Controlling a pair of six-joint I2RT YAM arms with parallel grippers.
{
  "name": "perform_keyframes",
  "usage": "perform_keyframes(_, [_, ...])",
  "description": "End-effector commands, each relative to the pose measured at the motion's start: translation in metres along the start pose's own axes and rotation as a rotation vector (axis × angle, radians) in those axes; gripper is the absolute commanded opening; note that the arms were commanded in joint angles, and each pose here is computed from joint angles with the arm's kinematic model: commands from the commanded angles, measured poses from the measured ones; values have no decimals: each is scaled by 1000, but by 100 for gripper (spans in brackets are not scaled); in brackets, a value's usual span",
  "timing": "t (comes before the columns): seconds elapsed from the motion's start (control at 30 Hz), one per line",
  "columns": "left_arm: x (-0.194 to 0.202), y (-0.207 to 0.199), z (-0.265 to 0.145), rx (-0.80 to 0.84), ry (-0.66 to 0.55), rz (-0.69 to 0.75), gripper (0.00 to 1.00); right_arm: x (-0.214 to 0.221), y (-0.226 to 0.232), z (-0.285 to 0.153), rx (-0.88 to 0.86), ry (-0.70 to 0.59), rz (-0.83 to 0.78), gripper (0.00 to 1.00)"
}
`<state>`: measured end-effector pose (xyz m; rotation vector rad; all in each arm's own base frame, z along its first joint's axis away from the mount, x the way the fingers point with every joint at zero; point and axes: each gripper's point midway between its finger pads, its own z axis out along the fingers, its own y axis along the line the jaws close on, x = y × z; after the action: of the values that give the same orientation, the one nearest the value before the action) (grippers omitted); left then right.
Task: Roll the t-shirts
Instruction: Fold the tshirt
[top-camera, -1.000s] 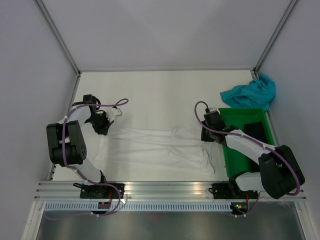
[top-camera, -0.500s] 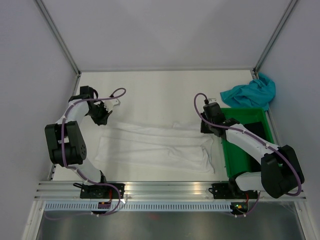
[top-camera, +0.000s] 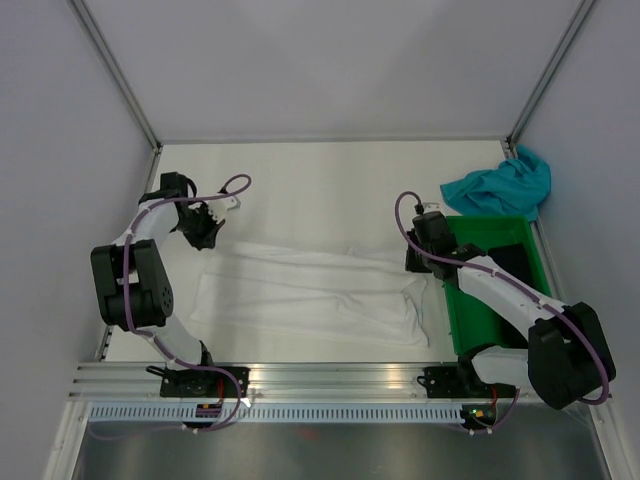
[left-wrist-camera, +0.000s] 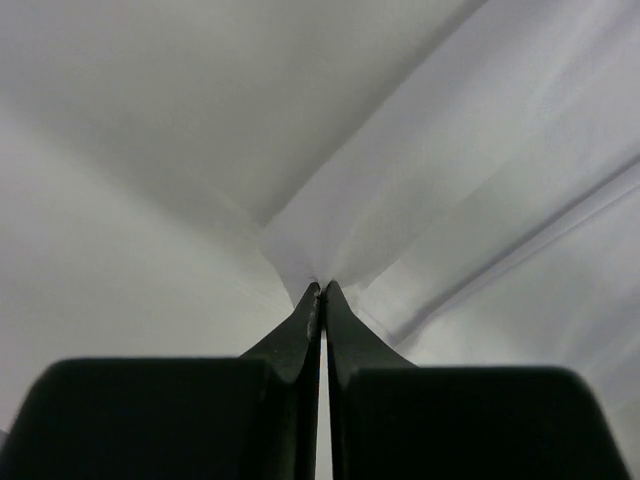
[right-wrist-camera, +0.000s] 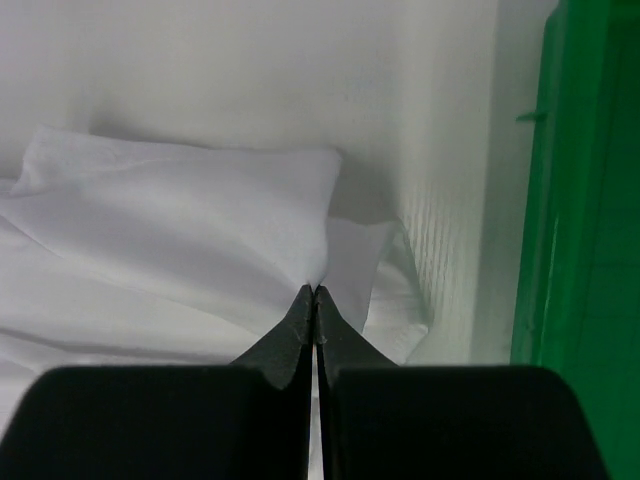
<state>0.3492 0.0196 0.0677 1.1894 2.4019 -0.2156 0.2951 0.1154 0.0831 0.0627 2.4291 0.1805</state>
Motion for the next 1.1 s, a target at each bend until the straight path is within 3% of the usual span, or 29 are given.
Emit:
perform_keyframes(0.0, [22,-9,13,28,53,6,2,43,4,10,-33,86,52,5])
perform_keyframes(0.07, [32,-14,18,38,76,11,3,58,2,13,-38,118,66,19])
perform_keyframes(0.1, [34,-15,19,42,81,8,6,58,2,13,-36,117,68,30])
perform_keyframes(0.3, [31,-24,11,34,56,29,28,42,-2,4,-13,60,76,47])
perform_keyframes(0.53, [34,-23,4,10,73,53,37,18,9,10,-25,36,69,45])
perform_keyframes(0.67, [29,-23,-5,-1,57,70,41,11,12,16,-21,40,52,37])
perform_keyframes(1.07, [20,-41,11,48,43,72,47,19,5,39,11,95,41,38])
